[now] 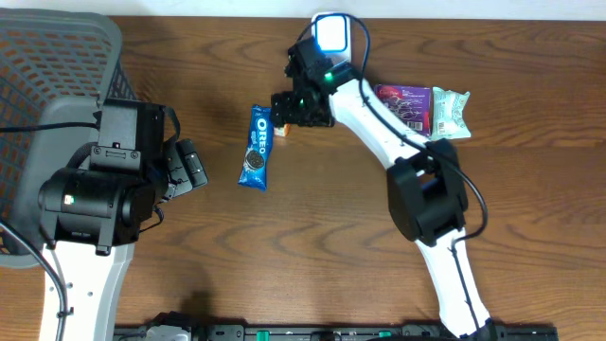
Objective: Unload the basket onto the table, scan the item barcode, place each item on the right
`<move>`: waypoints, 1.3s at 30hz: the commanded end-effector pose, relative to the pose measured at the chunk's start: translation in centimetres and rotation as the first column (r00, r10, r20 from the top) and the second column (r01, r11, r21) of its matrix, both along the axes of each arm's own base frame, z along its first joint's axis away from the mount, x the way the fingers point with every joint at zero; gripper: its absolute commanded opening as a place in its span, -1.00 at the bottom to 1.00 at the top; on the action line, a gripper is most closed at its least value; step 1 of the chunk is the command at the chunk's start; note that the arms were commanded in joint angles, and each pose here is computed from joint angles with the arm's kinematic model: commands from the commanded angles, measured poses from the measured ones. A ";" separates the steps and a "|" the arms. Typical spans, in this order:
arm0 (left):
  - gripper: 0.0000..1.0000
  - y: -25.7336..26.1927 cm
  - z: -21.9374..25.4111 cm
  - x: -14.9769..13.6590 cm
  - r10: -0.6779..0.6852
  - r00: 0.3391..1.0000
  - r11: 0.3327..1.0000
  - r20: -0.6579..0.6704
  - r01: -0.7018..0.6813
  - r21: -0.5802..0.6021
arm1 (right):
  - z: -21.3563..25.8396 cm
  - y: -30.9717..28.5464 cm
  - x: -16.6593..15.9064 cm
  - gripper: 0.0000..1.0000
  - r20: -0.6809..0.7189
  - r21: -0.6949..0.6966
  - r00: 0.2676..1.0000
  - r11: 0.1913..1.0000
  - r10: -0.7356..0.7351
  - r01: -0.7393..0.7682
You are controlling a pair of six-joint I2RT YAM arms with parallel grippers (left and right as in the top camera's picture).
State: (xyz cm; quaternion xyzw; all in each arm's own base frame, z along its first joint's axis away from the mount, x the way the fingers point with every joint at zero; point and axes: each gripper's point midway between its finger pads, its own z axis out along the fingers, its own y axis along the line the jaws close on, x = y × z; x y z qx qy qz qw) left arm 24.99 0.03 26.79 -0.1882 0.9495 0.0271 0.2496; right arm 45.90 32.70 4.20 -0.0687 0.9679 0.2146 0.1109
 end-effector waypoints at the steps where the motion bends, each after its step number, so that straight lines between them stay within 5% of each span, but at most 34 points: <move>1: 0.96 0.3 0.2 0.1 0.005 1.000 1.000 0.000 -0.005 0.012 | -1.5 -0.2 0.2 0.37 -0.019 -0.019 0.999 0.999 -0.035 0.034; 5: 0.95 0.3 0.2 0.1 0.005 1.000 1.000 0.000 -0.005 0.012 | -2.2 -0.6 -0.1 -0.35 -0.040 -0.035 0.998 0.999 -0.038 0.036; 8: 0.96 0.3 0.2 0.1 0.005 1.000 1.000 0.000 -0.005 0.012 | -2.2 -1.0 -0.2 -0.70 -0.047 -0.043 0.998 0.999 -0.033 0.031; 18: 0.96 0.3 0.2 0.1 0.005 1.000 1.000 0.000 -0.005 0.012 | -2.7 -7.9 -0.3 -0.86 -0.080 -0.253 0.990 0.963 -0.118 0.095; 20: 0.95 0.3 0.2 0.1 0.005 1.000 1.000 0.000 -0.005 0.012 | -2.8 -9.0 -0.2 -0.78 -0.096 -0.260 0.985 0.959 -0.144 0.115; 24: 0.96 0.3 0.2 0.1 0.005 1.000 1.000 0.000 -0.005 0.012 | -2.9 -10.7 -0.2 -0.14 -0.124 -0.276 0.975 0.950 -0.183 0.143; 29: 0.96 0.3 0.2 0.1 0.005 1.000 1.000 0.000 -0.005 0.012 | -1.8 -11.6 0.0 0.14 -0.121 -0.276 0.972 0.948 -0.200 0.161; 35: 0.96 0.3 0.2 0.1 0.005 1.000 1.000 0.000 -0.005 0.012 | 4.7 -11.9 1.0 0.28 -0.011 -0.215 0.978 0.956 -0.208 0.201; 39: 0.96 0.3 0.2 0.1 0.005 1.000 1.000 0.000 -0.005 0.012 | 8.8 -9.6 1.0 0.54 0.068 -0.122 0.989 0.983 -0.130 0.138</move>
